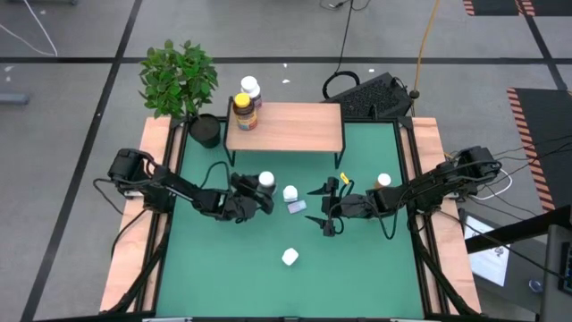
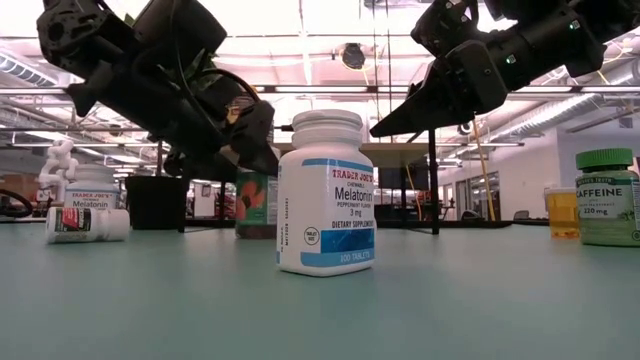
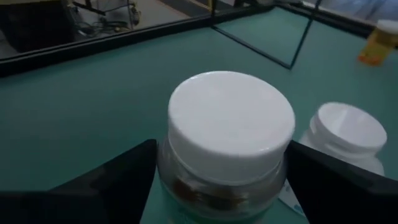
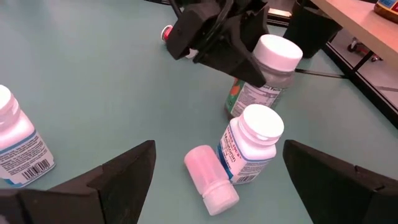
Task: Pick and place medicine bottles onto shelf by color
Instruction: Put the large green pill bottle pill on the shelf
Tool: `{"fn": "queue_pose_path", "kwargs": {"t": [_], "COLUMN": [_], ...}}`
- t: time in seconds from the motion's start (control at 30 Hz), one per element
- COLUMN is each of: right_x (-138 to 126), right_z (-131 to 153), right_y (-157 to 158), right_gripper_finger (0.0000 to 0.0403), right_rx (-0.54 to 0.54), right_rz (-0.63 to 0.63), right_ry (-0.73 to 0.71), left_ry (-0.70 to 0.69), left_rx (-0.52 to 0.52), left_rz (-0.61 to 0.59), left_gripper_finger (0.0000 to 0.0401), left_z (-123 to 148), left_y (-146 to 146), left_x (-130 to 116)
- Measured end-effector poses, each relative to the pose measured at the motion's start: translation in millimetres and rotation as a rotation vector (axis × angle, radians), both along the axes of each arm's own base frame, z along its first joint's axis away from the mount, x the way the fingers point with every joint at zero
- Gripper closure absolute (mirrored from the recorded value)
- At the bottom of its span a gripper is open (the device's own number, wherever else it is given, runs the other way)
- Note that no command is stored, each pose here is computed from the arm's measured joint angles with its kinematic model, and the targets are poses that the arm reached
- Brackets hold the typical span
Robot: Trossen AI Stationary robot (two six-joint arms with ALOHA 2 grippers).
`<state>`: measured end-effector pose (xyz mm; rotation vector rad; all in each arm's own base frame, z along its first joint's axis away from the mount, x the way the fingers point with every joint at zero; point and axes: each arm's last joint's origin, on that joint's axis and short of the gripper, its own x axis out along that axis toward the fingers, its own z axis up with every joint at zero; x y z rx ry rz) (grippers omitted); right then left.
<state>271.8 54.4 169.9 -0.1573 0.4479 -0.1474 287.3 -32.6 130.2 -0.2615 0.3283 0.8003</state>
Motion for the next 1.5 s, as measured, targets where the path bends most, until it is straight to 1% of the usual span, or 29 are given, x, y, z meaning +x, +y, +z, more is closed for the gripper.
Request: {"fn": "queue_pose_path", "kwargs": {"t": [0.23,0.47,0.57,0.67,0.77,0.87,1.07,1.2,1.33,1.5], "right_x": [0.1,0.0,0.0,0.1,0.2,0.1,-0.2,-0.5,-0.6,-0.1], "right_z": [0.1,0.0,-0.1,-0.2,-0.3,-0.3,-1.0,-1.6,-1.9,-1.0], "right_y": [0.1,0.1,0.1,0.4,1.6,1.7,1.6,1.6,2.2,2.6], "right_gripper_finger": [0.0055,0.0055,0.0055,0.0055,0.0055,0.0055,0.0055,0.0055,0.0055,0.0055], "right_rx": [0.001,0.001,0.002,0.006,0.025,0.025,0.023,0.022,0.032,0.038], "right_rz": [0.002,0.002,0.003,0.013,0.048,0.050,0.050,0.051,0.071,0.079], "right_ry": [0.000,0.000,0.001,0.003,0.007,0.007,0.015,0.022,0.027,0.017], "left_ry": [0.042,0.048,0.069,0.088,0.102,0.105,0.142,0.135,0.107,0.141], "left_rx": [0.002,-0.002,-0.002,-0.024,-0.046,-0.049,0.004,0.032,0.078,0.150], "left_rz": [-0.072,-0.086,-0.127,-0.194,-0.250,-0.266,-0.323,-0.352,-0.385,-0.406], "left_gripper_finger": [0.0058,0.0038,0.0025,0.0015,0.0016,0.0021,0.0024,0.0024,0.0024,0.0024], "left_z": [-0.7,-0.9,-1.3,-2.1,-2.8,-2.9,-0.7,8.0,24.3,34.5], "left_y": [-1.4,-1.8,-2.6,-4.4,-6.1,-7.8,-14.2,-17.5,-19.1,-13.5], "left_x": [0.8,1.0,1.4,2.1,2.7,2.6,1.1,-0.7,-3.3,-6.2]}}
